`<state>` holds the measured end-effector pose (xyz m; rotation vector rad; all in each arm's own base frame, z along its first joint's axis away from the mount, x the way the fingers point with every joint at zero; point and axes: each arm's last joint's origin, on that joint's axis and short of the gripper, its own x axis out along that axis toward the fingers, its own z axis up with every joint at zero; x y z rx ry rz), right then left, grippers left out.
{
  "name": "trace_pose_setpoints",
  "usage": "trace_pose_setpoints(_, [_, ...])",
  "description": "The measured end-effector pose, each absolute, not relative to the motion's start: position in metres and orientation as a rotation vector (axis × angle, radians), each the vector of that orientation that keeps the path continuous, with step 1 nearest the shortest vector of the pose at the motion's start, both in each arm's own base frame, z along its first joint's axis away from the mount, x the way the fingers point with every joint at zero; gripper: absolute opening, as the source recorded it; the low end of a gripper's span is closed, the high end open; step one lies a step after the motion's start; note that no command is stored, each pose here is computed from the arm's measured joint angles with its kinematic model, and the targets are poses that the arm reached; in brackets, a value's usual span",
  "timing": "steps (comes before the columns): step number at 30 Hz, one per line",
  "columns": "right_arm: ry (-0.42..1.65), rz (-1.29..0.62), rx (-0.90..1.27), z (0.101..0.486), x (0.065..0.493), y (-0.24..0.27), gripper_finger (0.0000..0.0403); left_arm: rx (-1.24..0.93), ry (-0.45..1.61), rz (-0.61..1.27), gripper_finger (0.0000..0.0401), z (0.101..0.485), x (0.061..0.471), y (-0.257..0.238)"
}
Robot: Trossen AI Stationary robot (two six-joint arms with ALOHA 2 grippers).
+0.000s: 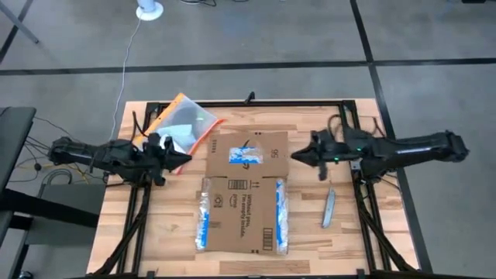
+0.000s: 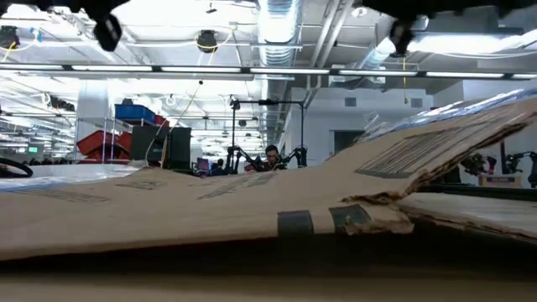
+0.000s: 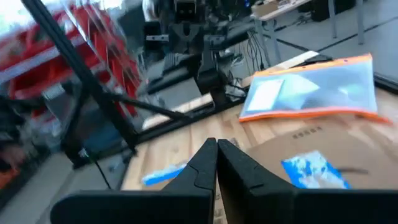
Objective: Unpack boxes
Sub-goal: Return to Home Position
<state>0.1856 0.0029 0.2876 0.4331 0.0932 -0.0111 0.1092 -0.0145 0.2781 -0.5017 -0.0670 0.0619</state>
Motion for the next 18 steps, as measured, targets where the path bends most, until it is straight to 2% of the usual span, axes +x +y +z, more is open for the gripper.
trace_pose_setpoints(3, [0.085, 0.003, 0.460, 0.275, 0.163, 0.006, 0.0000, -0.562, -0.001, 0.027, 0.0000, 0.267, 0.105, -0.015])
trace_pose_setpoints(11, [0.050, -0.022, 0.392, 0.230, 0.128, 0.010, 0.0001, -0.452, 0.237, 0.096, 0.0000, 0.230, 0.108, -0.016])
trace_pose_setpoints(18, [0.017, -0.039, 0.356, 0.204, 0.113, 0.007, 0.0001, -0.355, 0.195, 0.068, 0.0000, 0.234, 0.110, -0.017])
